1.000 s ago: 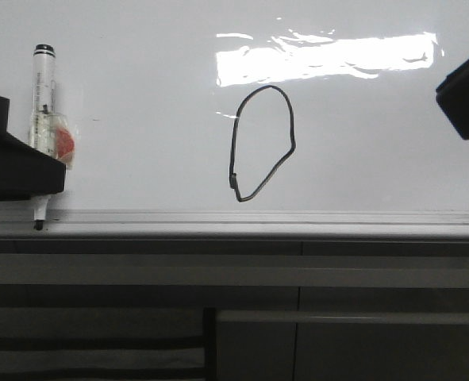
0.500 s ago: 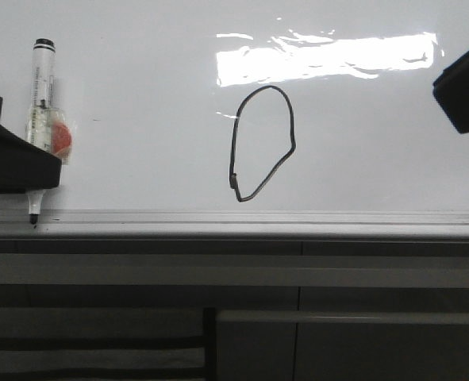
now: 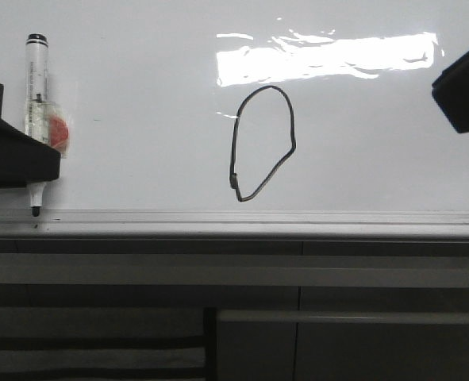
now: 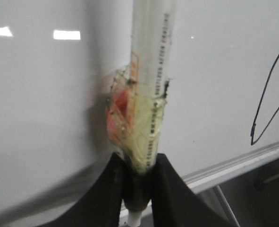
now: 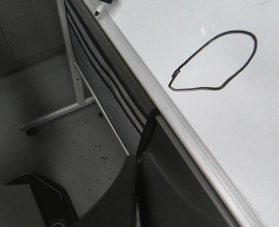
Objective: Write number 0 on whiteboard
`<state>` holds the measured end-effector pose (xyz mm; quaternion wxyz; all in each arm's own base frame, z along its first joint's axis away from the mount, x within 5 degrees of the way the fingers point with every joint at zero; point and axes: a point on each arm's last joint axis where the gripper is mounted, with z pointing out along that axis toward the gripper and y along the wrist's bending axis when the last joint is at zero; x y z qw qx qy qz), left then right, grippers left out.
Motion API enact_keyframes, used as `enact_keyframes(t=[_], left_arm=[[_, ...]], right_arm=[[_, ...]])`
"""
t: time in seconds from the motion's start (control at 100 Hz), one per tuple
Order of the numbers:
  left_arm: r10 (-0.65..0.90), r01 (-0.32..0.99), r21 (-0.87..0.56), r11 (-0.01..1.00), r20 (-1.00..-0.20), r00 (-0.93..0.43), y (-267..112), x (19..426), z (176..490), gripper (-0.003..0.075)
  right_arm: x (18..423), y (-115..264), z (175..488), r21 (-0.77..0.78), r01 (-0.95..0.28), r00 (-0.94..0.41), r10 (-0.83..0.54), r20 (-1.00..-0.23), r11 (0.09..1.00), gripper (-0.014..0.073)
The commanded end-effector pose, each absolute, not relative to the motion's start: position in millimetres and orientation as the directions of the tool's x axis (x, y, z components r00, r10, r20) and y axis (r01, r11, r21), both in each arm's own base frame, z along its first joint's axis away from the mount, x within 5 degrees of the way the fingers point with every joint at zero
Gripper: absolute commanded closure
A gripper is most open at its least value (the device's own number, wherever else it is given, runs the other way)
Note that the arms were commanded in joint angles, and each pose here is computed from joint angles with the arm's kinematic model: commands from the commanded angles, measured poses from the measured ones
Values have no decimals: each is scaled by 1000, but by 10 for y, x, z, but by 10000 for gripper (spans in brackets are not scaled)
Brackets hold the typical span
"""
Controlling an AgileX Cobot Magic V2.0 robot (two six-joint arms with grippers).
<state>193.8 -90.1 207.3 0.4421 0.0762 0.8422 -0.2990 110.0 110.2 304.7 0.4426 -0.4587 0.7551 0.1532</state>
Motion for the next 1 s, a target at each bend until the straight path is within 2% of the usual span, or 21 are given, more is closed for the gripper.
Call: enact_keyframes(t=[0.0,0.63,0.72,0.89,0.99], left_arm=[[-217,372,-485,791,-792,-570,-901,1995,2202,739],[-209,366,-475,800,-793,-572,-893,1997,2192,734],[-209,366,-475,800,-793,-572,-893,1997,2192,678],[-212,358,-475,804,-791,-574,-888,1999,2188,466],[-211,357,-474,805,-791,-574,-886,1999,2187,447]], right_arm=[[1127,1119,3191,-191,-809,-142,-499,-855,556,664],[1126,1120,3190,-188,-809,-144,-499,-855,556,664],[1125,1121,3190,-184,-810,-147,-496,-856,557,664],[1124,1122,3191,-182,-810,-148,-494,-857,557,664],[1122,1122,3189,-180,-811,-150,-494,-856,557,664]])
